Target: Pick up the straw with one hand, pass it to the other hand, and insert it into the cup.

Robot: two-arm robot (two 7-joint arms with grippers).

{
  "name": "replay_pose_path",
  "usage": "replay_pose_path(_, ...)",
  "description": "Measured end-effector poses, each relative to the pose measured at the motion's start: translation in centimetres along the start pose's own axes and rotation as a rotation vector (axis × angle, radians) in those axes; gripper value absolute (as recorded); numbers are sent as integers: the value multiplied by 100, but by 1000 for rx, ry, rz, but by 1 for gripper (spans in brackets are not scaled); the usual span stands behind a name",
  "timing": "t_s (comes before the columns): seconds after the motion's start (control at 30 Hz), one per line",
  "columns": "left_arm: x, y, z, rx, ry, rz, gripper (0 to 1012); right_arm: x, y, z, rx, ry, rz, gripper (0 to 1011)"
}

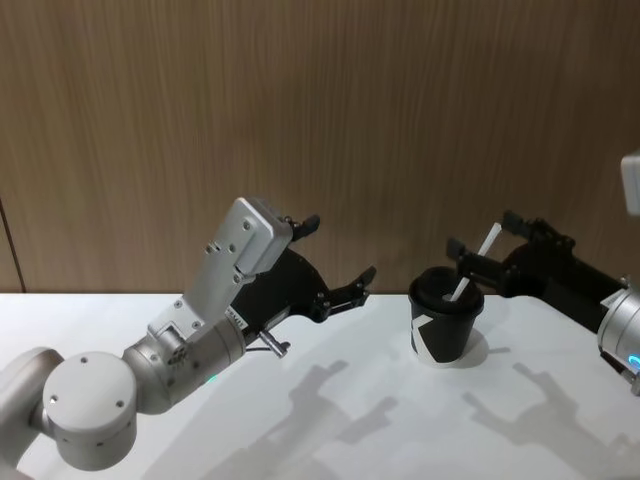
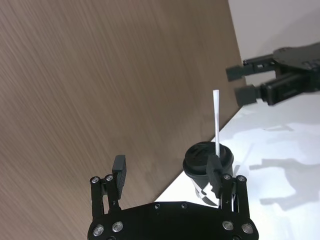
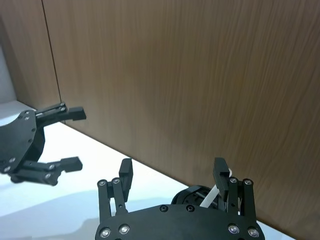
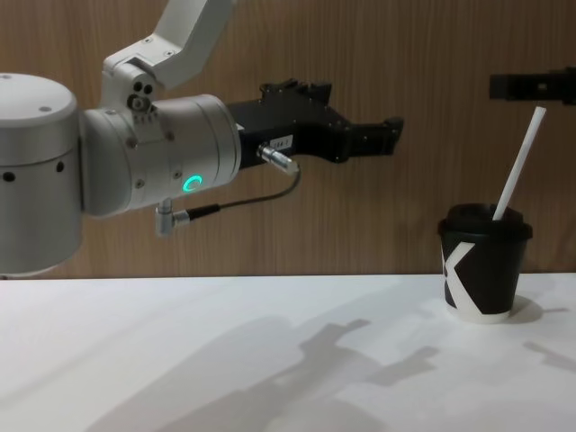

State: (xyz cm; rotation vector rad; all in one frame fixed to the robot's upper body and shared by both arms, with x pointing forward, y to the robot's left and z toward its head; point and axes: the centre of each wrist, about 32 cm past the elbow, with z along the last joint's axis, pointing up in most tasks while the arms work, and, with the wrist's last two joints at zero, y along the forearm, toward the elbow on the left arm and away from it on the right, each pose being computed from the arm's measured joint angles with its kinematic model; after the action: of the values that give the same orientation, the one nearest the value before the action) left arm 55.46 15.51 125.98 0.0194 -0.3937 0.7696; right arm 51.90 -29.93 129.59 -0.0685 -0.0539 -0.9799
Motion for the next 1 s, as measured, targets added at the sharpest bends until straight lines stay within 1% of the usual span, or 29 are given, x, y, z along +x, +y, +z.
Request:
replay_pose_path(0.27, 34, -79, 27, -17, -9, 15, 1003, -34, -26, -57, -5, -9, 7, 1001)
replay_pose_path(0.5, 55, -127, 45, -27, -17, 19, 1003, -62, -28, -98, -6, -15, 13, 1001)
replay_pose_path(1.0, 74, -175, 62, -36, -24, 22, 1003, -88, -27, -137, -5, -20, 19, 1001)
